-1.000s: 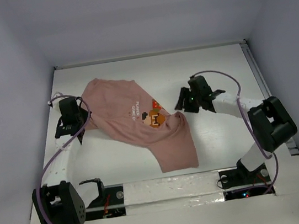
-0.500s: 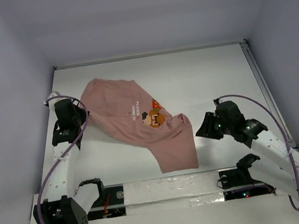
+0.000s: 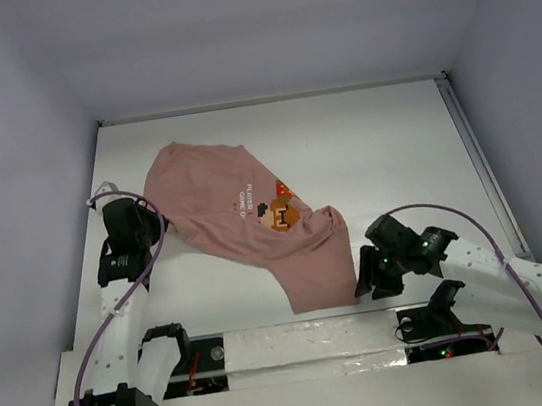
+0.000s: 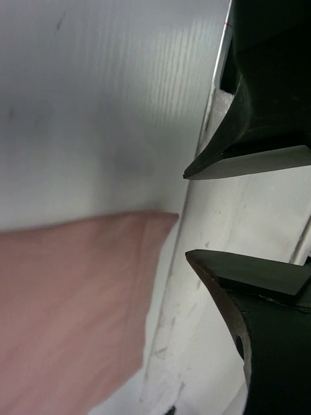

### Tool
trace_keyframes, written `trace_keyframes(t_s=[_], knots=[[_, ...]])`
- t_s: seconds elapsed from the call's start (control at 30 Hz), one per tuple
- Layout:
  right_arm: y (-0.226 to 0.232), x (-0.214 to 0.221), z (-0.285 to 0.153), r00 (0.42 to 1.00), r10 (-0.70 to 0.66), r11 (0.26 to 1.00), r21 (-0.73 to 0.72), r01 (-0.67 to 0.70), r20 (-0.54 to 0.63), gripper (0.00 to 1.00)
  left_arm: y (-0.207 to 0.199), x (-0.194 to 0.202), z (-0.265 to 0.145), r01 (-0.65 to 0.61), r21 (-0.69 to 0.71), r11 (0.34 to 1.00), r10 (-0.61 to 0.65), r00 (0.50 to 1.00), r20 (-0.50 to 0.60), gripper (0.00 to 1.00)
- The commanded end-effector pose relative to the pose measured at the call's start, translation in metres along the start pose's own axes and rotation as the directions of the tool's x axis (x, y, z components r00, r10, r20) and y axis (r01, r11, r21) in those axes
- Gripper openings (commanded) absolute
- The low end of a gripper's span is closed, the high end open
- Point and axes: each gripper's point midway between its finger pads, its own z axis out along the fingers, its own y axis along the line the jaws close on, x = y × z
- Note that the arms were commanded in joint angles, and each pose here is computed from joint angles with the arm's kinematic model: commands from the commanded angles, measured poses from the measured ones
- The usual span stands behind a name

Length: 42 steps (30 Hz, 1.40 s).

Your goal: Fold and stack the t-shirts

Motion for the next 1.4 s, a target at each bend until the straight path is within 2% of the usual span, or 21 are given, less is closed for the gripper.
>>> trace_keyframes(t_s=[0.0, 0.23, 0.53, 0.67, 0.97, 1.0, 1.07, 1.1, 1.13, 1.2, 1.23, 1.3, 1.33, 1.37], knots=[[-0.003, -0.005, 0.009, 0.995, 0.087, 0.996, 0.018, -0.088, 0.040, 0.52, -0.006, -0.001, -0.006, -0.019, 0.041, 0.999, 0.019, 1.000, 0.008, 0.00], [-0.003, 0.011, 0.030, 0.995, 0.094, 0.995, 0.022, -0.093, -0.025, 0.48, -0.010, 0.000, -0.007, -0.025, 0.053, 0.998, 0.024, 1.000, 0.009, 0.00], [-0.011, -0.001, 0.035, 0.987, 0.150, 0.986, 0.059, -0.153, 0.056, 0.42, -0.013, -0.001, -0.007, -0.034, 0.061, 0.998, 0.033, 0.999, 0.008, 0.00], [-0.016, 0.003, 0.038, 0.984, 0.169, 0.984, 0.057, -0.171, 0.051, 0.39, -0.015, -0.003, -0.008, -0.027, 0.066, 0.997, 0.027, 1.000, 0.013, 0.00], [-0.020, -0.002, 0.043, 0.980, 0.180, 0.981, 0.064, -0.185, 0.081, 0.19, -0.017, -0.005, -0.011, -0.020, 0.069, 0.997, 0.019, 1.000, 0.016, 0.00], [-0.019, -0.004, 0.043, 0.979, 0.182, 0.980, 0.060, -0.187, 0.089, 0.12, -0.017, -0.006, -0.011, -0.018, 0.071, 0.997, 0.017, 1.000, 0.019, 0.00], [-0.018, -0.013, 0.038, 0.975, 0.176, 0.980, 0.065, -0.186, 0.136, 0.05, -0.023, -0.003, -0.013, -0.012, 0.102, 0.995, 0.012, 1.000, 0.002, 0.00], [-0.011, -0.019, 0.031, 0.973, 0.158, 0.986, 0.034, -0.166, 0.166, 0.00, -0.026, -0.001, -0.014, -0.012, 0.114, 0.993, 0.012, 1.000, -0.004, 0.00], [0.004, -0.034, 0.016, 0.964, 0.144, 0.989, -0.005, -0.147, 0.225, 0.00, -0.028, -0.002, -0.015, -0.009, 0.123, 0.992, 0.009, 1.000, 0.000, 0.00], [0.011, -0.057, -0.015, 0.936, 0.079, 0.996, 0.013, -0.089, 0.343, 0.00, -0.041, -0.004, -0.019, 0.008, 0.161, 0.987, -0.008, 1.000, -0.002, 0.00], [0.049, -0.079, -0.061, 0.896, 0.077, 0.995, -0.089, -0.042, 0.437, 0.00, -0.058, -0.021, -0.027, 0.013, 0.196, 0.980, -0.019, 0.999, 0.028, 0.00], [0.058, -0.104, -0.117, 0.821, -0.001, 0.999, -0.037, 0.027, 0.571, 0.00, -0.088, -0.047, -0.042, 0.026, 0.250, 0.968, -0.045, 0.996, 0.072, 0.00], [0.068, -0.115, -0.144, 0.787, -0.019, 0.999, -0.027, 0.045, 0.616, 0.00, -0.126, -0.074, -0.067, 0.004, 0.324, 0.946, -0.041, 0.993, 0.107, 0.00], [0.091, -0.134, -0.212, 0.692, 0.013, 0.995, -0.075, 0.060, 0.722, 0.00, -0.137, -0.095, -0.078, -0.003, 0.311, 0.950, -0.051, 0.985, 0.168, 0.00]])
